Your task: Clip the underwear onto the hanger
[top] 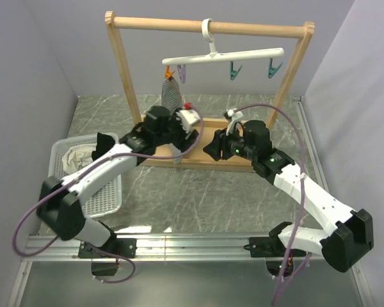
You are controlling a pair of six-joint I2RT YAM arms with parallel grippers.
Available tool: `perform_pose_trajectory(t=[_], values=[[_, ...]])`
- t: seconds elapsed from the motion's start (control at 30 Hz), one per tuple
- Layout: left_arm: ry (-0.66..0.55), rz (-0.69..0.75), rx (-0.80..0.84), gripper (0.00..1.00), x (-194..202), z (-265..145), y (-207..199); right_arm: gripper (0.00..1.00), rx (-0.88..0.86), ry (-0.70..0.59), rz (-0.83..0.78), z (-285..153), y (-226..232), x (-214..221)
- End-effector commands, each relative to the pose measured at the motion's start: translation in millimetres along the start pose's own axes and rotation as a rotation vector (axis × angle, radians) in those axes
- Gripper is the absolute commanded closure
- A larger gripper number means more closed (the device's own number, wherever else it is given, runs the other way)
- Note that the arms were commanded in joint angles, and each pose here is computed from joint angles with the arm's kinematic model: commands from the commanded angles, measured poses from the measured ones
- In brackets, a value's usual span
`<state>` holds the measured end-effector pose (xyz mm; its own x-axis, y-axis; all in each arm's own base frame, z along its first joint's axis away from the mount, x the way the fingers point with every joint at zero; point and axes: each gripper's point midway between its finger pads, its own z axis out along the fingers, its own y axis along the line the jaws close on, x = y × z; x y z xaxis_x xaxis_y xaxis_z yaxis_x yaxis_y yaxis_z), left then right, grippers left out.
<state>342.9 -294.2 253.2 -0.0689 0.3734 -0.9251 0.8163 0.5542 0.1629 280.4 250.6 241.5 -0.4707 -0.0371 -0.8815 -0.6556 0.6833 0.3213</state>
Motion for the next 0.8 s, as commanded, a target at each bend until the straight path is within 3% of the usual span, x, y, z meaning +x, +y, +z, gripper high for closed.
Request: perform_pose_trajectory(t=[0.0,0.2,0.33,0.47,0.77], values=[[0.152,0.214,-0.13,0.29,20.2,26.6,18.1,0.45,0.071,-0.066,0.156,0.9,-33.7,-17.8],[0.32,0.421,-0.187,0.15,47.3,81.5,13.3,0.42,0.15,-0.074,0.314,4.0,-89.7,-24.8],[0.505,0.491,-0.183,0.1,77.7,104.4,16.8,0.4,0.17,-0.093,0.337,3.6,-110.7,-32.2],[0.681,0.556,-0.217,0.09,112.5,115.2,32.3,0.39,0.166,-0.096,0.33,4.4,-113.0,-35.4],[0.86,0.587,-0.219,0.17,151.9,97.3,45.3,0.37,0.171,-0.11,0.326,4.2,-118.0,-36.2]])
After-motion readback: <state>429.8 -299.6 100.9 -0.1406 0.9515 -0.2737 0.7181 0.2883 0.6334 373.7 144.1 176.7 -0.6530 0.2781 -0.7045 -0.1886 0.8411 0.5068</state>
